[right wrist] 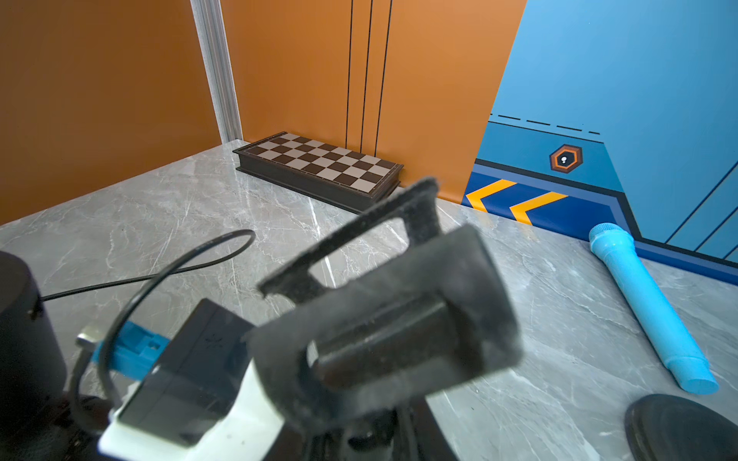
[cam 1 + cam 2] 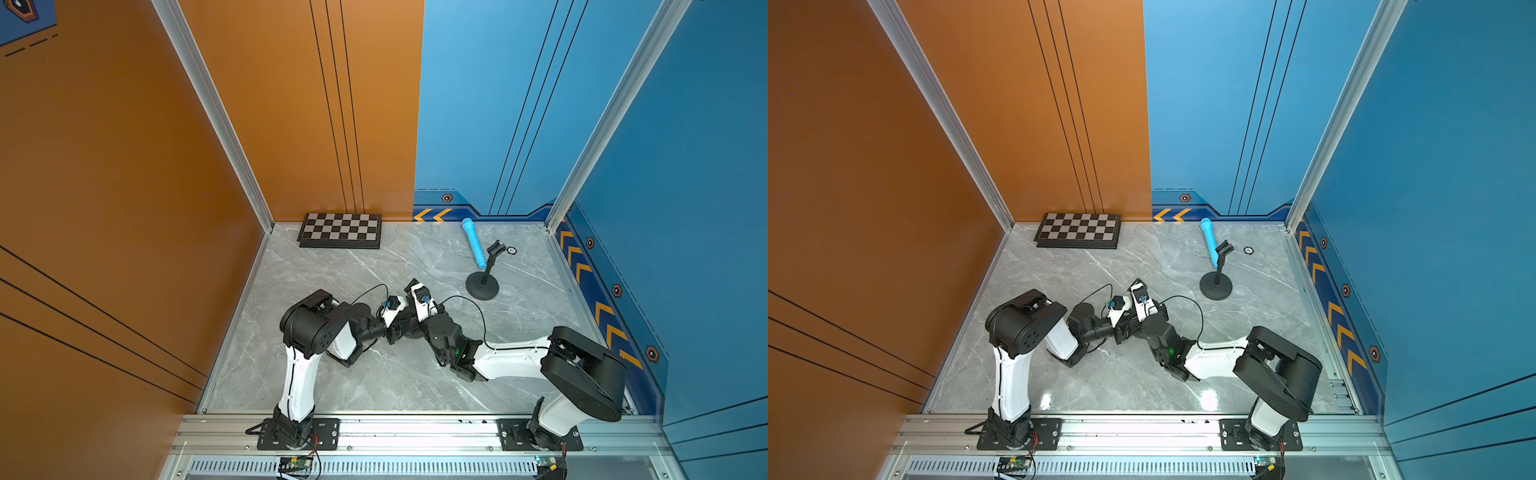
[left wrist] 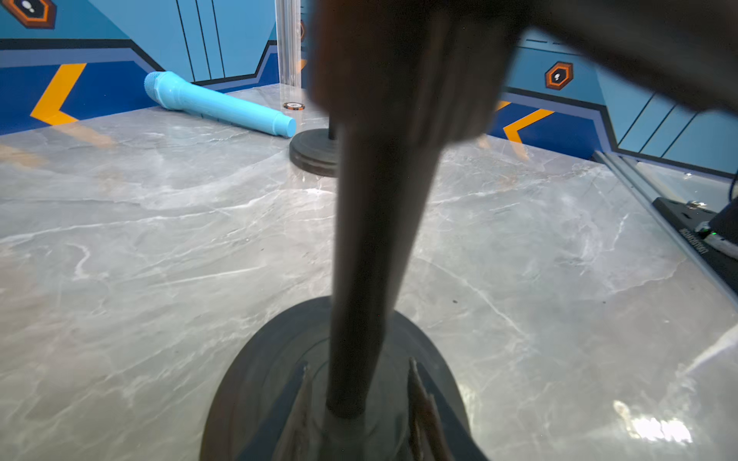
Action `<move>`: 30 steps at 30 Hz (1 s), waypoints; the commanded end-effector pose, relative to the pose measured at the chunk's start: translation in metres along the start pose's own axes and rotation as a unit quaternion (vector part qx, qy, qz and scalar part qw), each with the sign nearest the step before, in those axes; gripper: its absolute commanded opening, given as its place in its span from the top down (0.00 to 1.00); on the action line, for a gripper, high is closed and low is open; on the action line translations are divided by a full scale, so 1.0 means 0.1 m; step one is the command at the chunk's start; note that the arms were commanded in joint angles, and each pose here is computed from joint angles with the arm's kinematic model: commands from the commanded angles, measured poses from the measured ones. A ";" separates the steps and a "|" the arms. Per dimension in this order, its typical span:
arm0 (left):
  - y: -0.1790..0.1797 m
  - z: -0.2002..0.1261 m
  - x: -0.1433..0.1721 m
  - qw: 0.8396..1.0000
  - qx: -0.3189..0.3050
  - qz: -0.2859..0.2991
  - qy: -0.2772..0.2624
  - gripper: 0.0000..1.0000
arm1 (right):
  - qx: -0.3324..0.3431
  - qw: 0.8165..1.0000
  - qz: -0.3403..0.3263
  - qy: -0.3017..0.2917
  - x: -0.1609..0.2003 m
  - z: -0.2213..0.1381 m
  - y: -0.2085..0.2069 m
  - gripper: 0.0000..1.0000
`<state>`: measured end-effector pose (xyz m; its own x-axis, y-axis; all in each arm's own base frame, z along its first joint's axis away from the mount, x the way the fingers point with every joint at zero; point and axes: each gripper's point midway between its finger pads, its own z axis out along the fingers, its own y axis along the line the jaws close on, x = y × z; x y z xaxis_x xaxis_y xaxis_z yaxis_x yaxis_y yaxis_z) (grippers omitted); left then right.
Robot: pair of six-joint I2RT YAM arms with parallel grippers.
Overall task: Assemble a microphone stand
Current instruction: Screw the microphone stand pole into the microphone stand base.
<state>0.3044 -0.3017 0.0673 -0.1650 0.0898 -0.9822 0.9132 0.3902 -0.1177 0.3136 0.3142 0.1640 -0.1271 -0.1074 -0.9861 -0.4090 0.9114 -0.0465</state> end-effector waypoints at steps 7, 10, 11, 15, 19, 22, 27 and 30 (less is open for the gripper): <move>0.00 0.19 0.06 1.000 0.014 -0.009 0.009 0.89 | -0.076 0.991 0.009 0.107 0.35 -0.01 0.07 0.94; 0.01 0.18 0.19 1.000 0.012 -0.008 0.021 0.98 | -0.138 0.983 -0.001 0.125 0.30 -0.05 0.16 0.79; 0.00 0.18 0.22 1.000 0.013 -0.009 0.025 1.00 | -0.162 0.978 -0.006 0.133 0.29 -0.06 0.18 0.75; -0.03 0.12 0.35 0.999 0.019 -0.008 0.043 1.00 | -0.290 0.943 -0.029 0.162 0.23 -0.19 0.27 0.54; -0.09 0.06 0.45 0.998 0.029 -0.004 0.057 1.00 | -0.383 0.905 -0.064 0.174 0.20 -0.29 0.25 0.50; -0.12 0.03 0.48 0.997 0.038 -0.007 0.063 1.00 | -0.426 0.883 -0.078 0.183 0.20 -0.30 0.25 0.49; -0.13 0.01 0.49 0.997 0.044 -0.009 0.064 1.00 | -0.416 0.890 -0.087 0.168 0.12 -0.12 0.14 0.50; -0.13 0.00 0.49 0.997 0.047 -0.011 0.065 1.00 | -0.414 0.891 -0.088 0.162 0.08 -0.04 0.10 0.55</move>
<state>0.3131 -0.3108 0.0746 -0.0588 0.0800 -0.9951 0.9323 0.3608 -0.0260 0.3085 0.3169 0.1537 -0.2222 -0.4430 -0.8685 -0.9367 0.3444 0.0640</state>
